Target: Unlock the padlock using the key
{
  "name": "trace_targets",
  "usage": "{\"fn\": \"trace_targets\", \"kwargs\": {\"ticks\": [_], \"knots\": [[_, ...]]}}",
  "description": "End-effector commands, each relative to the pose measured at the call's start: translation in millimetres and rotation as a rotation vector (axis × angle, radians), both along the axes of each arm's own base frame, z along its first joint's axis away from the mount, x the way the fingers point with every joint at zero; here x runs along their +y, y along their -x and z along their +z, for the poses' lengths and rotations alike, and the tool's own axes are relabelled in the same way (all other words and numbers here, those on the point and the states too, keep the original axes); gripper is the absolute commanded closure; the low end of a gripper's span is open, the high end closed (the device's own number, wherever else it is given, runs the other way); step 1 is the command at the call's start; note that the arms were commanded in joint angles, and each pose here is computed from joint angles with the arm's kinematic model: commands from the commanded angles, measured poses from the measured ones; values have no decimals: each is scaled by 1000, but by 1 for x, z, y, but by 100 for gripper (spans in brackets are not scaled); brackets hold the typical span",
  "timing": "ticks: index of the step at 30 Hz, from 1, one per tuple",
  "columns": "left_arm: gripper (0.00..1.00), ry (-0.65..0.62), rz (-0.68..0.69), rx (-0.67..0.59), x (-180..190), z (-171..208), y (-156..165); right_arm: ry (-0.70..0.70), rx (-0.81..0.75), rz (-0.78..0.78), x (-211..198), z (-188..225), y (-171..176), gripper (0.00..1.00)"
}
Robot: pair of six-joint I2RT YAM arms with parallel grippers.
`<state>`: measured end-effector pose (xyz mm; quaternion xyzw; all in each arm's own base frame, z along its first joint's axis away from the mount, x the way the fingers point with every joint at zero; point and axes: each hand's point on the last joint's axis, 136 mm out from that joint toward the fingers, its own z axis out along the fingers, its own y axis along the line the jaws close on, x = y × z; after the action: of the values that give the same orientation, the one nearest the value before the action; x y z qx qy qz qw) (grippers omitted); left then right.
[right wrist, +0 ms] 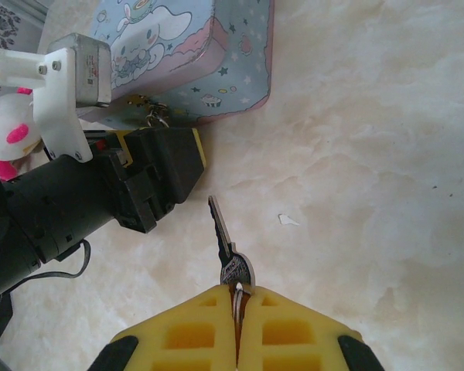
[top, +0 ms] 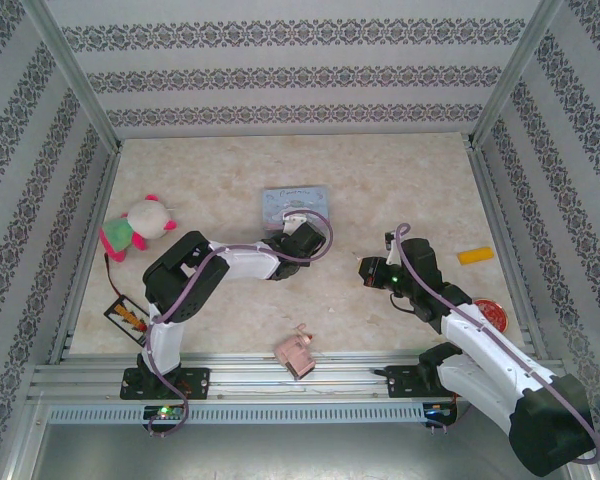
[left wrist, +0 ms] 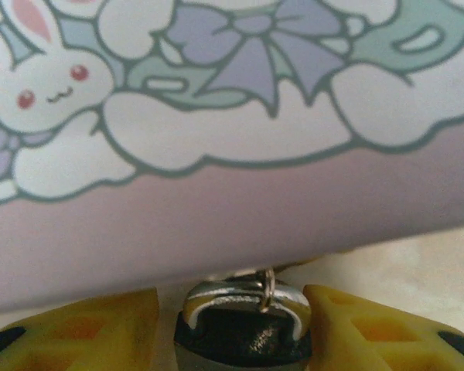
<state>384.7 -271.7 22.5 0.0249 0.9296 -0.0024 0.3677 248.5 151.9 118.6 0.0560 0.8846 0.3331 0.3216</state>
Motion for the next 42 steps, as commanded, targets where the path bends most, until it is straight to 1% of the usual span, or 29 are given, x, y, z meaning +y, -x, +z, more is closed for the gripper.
{"fn": "trace_targets", "kwargs": {"ticks": [1,10,18,25,30,35,38,42], "knots": [[50,-11,20,-37,3,3,-15,-23,-29,0,2,10,-6,100],[54,-15,10,-49,-2,5,-23,-29,-25,3,3,10,-7,100],[68,-17,6,-48,-2,3,-24,-29,-18,4,4,7,-9,100],[85,24,-19,-49,-9,12,-23,-19,-10,10,5,-2,-8,100],[90,132,-27,-40,-17,29,-17,6,-25,11,6,-17,-7,100],[89,318,-37,-6,-36,48,-8,39,-47,34,15,-37,-3,100],[89,411,-16,25,-43,50,-3,55,-63,50,23,-44,-3,100],[89,525,11,34,-50,53,2,48,-92,80,35,-48,-3,100]]}}
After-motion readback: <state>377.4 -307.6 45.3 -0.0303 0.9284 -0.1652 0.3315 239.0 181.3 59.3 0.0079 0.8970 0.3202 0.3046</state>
